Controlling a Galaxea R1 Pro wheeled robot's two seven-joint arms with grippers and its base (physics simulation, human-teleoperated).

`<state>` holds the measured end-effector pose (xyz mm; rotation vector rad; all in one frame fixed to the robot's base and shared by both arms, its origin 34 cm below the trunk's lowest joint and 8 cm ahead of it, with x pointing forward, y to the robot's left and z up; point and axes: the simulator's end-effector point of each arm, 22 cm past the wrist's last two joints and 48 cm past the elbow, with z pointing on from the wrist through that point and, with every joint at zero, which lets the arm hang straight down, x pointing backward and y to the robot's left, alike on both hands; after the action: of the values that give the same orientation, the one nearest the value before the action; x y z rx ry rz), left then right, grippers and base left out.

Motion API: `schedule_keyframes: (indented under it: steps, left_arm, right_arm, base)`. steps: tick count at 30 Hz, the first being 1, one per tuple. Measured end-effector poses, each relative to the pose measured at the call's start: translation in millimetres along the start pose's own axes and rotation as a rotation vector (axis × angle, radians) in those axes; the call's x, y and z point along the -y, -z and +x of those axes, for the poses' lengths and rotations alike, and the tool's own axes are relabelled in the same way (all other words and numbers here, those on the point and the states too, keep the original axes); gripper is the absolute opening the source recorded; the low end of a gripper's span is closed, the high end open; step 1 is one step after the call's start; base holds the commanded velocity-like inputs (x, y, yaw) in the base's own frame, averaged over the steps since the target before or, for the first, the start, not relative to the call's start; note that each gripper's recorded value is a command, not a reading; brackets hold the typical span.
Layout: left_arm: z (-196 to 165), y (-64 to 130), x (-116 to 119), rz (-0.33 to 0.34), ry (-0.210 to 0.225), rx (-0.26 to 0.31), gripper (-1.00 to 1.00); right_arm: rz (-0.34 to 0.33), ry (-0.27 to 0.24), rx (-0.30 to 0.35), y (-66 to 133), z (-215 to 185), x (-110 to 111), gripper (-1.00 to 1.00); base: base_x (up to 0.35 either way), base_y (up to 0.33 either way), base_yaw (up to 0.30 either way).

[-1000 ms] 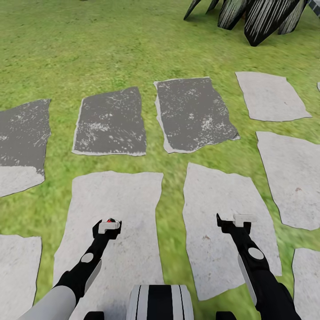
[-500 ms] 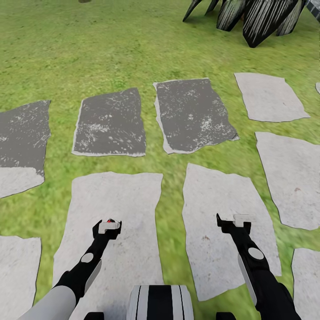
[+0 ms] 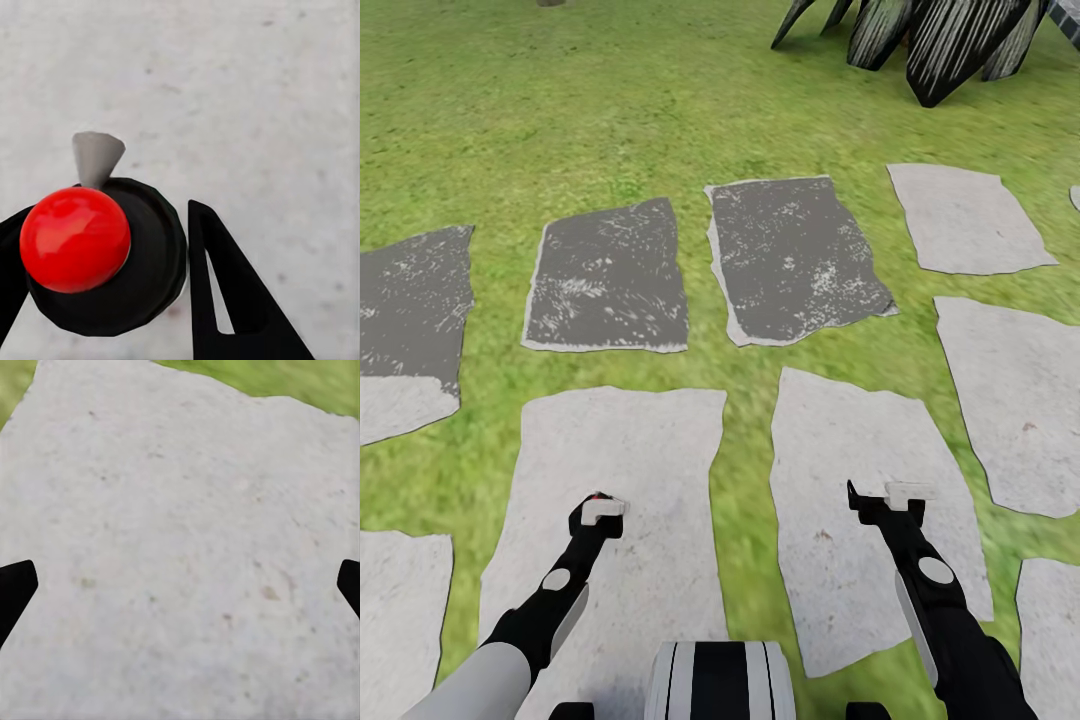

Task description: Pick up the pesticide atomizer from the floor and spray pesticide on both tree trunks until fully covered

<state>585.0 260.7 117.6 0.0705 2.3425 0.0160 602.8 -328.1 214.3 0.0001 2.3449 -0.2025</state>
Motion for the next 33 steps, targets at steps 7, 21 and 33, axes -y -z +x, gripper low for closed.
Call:
schedule_keyframes:
  steps: [7,21,33]
  left_arm:
    - [-1,-0.3,0,0.000,0.000,0.003,-1.00]
    - [-4,-0.9,0,0.001,0.000,0.009,-1.00]
    - [-28,2.8,0,0.000,-0.001,0.044,-1.00]
  right_arm:
    - [0.000,0.000,0.000,0.0,0,0,1.00]
    - [0.000,0.000,0.000,0.0,0,0,1.00]
    - [0.002,-0.006,0.036,6.9,-21,2,1.00]
  base:
    - [0.000,0.000,0.000]
    - [0.000,0.000,0.000]
    - [0.000,0.000,0.000]
